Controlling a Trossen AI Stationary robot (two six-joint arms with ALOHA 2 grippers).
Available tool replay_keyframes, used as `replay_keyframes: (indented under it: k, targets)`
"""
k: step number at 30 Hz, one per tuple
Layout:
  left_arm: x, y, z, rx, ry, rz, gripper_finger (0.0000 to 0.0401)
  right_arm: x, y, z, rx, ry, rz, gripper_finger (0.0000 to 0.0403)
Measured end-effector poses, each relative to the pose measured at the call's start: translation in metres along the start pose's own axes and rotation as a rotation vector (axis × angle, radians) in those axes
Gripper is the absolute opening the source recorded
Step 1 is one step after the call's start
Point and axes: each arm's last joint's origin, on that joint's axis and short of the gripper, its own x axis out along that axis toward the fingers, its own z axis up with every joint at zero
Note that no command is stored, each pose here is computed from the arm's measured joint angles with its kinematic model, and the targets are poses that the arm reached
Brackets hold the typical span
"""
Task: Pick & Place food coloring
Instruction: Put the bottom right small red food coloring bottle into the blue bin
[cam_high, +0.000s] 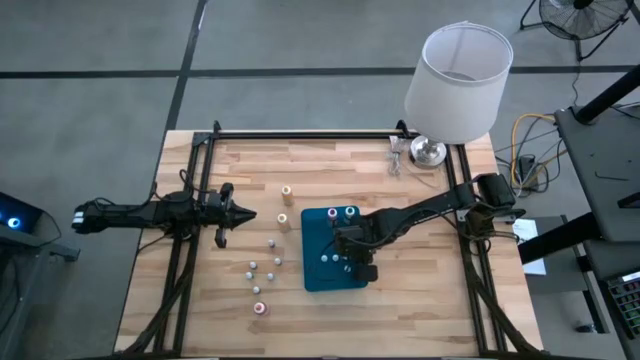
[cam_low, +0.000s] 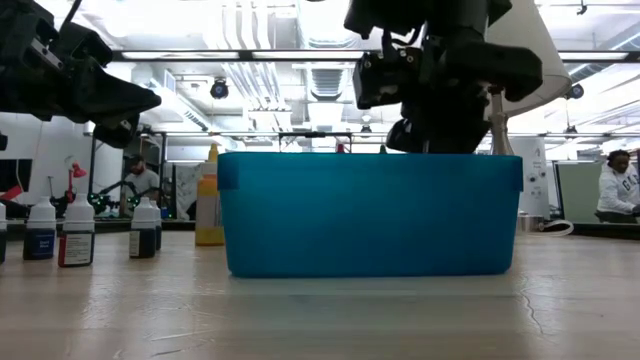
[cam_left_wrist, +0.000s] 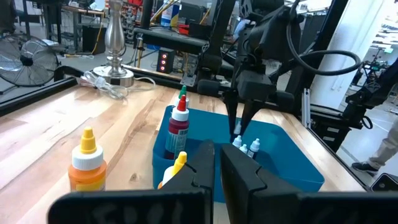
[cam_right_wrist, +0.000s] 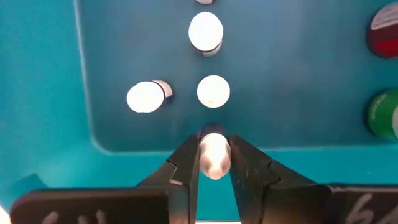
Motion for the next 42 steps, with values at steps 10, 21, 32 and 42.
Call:
replay_keyframes:
  k: [10,21,32,42]
  targets:
    - [0.0,0.0,0.0,0.0,0.0,0.0,0.0,0.0091,-0.0013,-0.0045,-0.012,-0.013,0.003,0.0059]
    - [0.0,-0.0001,0.0001,0.0,0.0,-0.001,0.0,0.0061,-0.0011,-0.0041,-0.022,-0.002,0.004,0.0059]
    - [0.0,0.0,0.0,0.0,0.0,0.0,0.0,0.0058,-0.0017,-0.0068,-0.096,0.026,0.0,0.0059]
    - [0.0,0.0,0.0001,0.0,0.0,0.0,0.0,0.0025,-0.0012,-0.0057,-0.12,0.033,0.0,0.0059]
